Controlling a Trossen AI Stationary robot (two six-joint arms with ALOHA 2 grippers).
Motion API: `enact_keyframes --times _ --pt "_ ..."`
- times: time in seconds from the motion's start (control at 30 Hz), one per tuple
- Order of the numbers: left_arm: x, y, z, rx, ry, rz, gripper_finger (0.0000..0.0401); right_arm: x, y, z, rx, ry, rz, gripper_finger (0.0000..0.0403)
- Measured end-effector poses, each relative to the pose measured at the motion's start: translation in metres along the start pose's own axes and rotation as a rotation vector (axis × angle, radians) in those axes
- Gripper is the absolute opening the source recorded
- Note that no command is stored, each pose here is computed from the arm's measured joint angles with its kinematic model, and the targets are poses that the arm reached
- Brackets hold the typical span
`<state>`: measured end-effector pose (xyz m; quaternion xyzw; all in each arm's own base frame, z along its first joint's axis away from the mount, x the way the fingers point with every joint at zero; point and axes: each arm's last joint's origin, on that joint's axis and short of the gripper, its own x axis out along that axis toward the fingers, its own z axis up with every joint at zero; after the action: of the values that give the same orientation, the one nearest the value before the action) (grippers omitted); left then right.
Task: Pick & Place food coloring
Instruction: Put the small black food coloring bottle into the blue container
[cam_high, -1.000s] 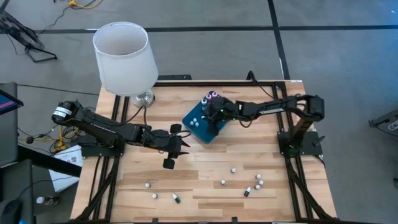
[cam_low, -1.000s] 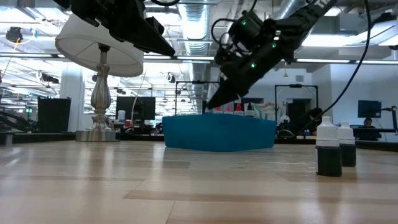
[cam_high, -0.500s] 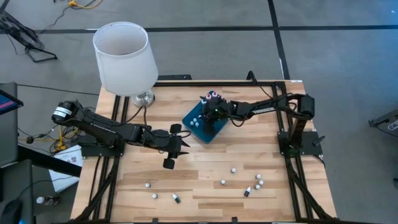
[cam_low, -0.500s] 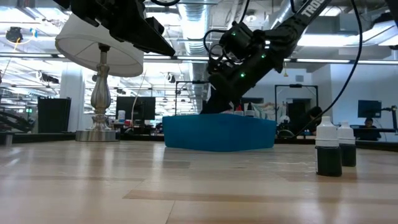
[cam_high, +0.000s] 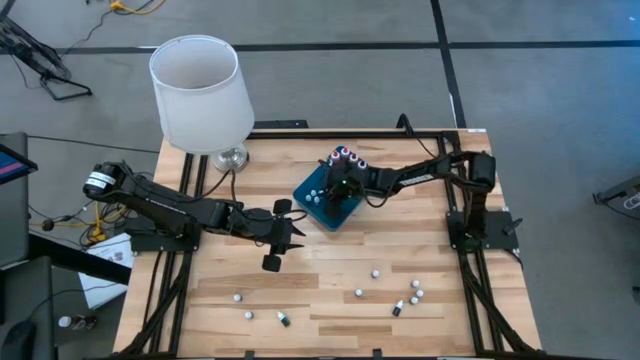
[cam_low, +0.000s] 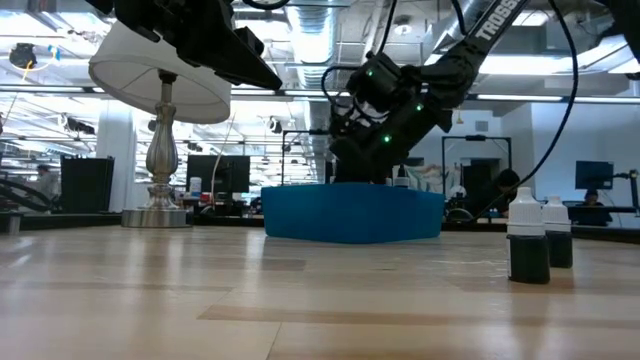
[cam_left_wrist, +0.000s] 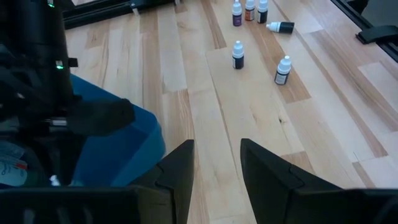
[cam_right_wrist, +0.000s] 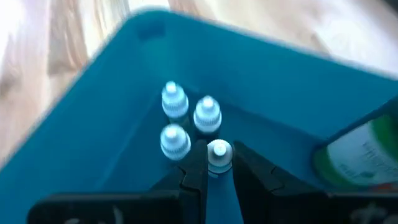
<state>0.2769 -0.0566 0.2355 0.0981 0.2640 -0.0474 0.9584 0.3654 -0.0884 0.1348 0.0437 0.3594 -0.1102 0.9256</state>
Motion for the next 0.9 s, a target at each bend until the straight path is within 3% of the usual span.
enact_keyframes --times 0.53,0.9 --pt "0.0 0.0 -0.0002 -0.003 0.002 -0.001 0.0123 0.0004 -0.0003 0.0018 0.0 -0.018 0.0 0.0054" --pt "0.0 0.0 -0.0002 -0.003 0.002 0.0 0.0123 0.0004 -0.0003 0.0019 0.0 -0.019 -0.001 0.0098"
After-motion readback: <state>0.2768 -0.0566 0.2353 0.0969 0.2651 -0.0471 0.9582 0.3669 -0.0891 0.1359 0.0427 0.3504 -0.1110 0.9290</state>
